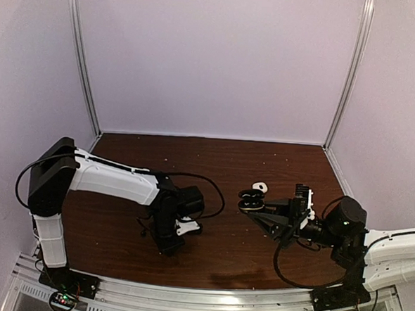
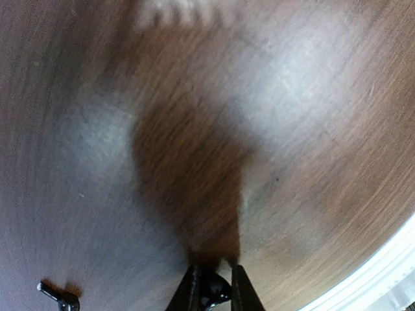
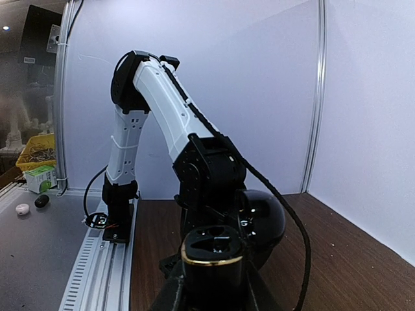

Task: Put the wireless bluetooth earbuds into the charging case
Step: Place the left earbud at the center of the board.

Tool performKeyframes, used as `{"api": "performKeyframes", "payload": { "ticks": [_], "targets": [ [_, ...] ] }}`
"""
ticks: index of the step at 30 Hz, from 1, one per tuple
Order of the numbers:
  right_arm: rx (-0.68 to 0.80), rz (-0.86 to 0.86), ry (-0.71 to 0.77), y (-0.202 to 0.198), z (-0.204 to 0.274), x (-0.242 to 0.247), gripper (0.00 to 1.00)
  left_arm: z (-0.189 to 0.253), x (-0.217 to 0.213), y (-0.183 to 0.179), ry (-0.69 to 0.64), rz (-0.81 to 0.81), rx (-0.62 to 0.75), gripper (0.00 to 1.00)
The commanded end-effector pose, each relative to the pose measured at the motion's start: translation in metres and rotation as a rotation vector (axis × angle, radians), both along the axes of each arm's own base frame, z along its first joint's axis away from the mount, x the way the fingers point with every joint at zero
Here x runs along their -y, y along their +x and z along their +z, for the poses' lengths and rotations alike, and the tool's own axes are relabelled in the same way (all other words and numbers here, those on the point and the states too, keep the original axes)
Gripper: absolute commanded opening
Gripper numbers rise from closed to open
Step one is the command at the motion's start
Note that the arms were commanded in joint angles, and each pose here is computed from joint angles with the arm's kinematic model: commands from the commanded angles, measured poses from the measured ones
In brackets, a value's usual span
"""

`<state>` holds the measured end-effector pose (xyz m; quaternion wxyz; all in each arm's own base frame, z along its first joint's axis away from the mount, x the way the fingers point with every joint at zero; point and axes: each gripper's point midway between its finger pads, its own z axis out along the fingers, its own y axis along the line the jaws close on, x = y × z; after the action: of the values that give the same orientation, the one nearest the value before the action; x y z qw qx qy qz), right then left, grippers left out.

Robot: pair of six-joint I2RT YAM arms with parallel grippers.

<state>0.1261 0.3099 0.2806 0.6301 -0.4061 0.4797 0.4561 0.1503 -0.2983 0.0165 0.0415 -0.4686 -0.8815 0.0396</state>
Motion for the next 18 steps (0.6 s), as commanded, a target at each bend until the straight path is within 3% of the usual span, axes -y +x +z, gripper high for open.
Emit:
{"api": "performKeyframes", "payload": {
  "ticks": [1,9,18],
  "targets": [
    [-0.002,-0.005,0.023,0.0005,0.0039,0.0037,0.01,-0.0026,-0.012,0.0009,0.086,-0.006,0.012,0.08],
    [0.0,-0.007,0.026,0.0002,0.0029,0.005,0.01,-0.005,-0.0175,-0.0016,0.164,-0.037,0.018,0.2],
    [-0.002,-0.015,0.024,0.0003,0.0002,0.0072,0.01,-0.0054,-0.0188,0.0016,0.217,-0.061,0.054,0.25]
  ]
}}
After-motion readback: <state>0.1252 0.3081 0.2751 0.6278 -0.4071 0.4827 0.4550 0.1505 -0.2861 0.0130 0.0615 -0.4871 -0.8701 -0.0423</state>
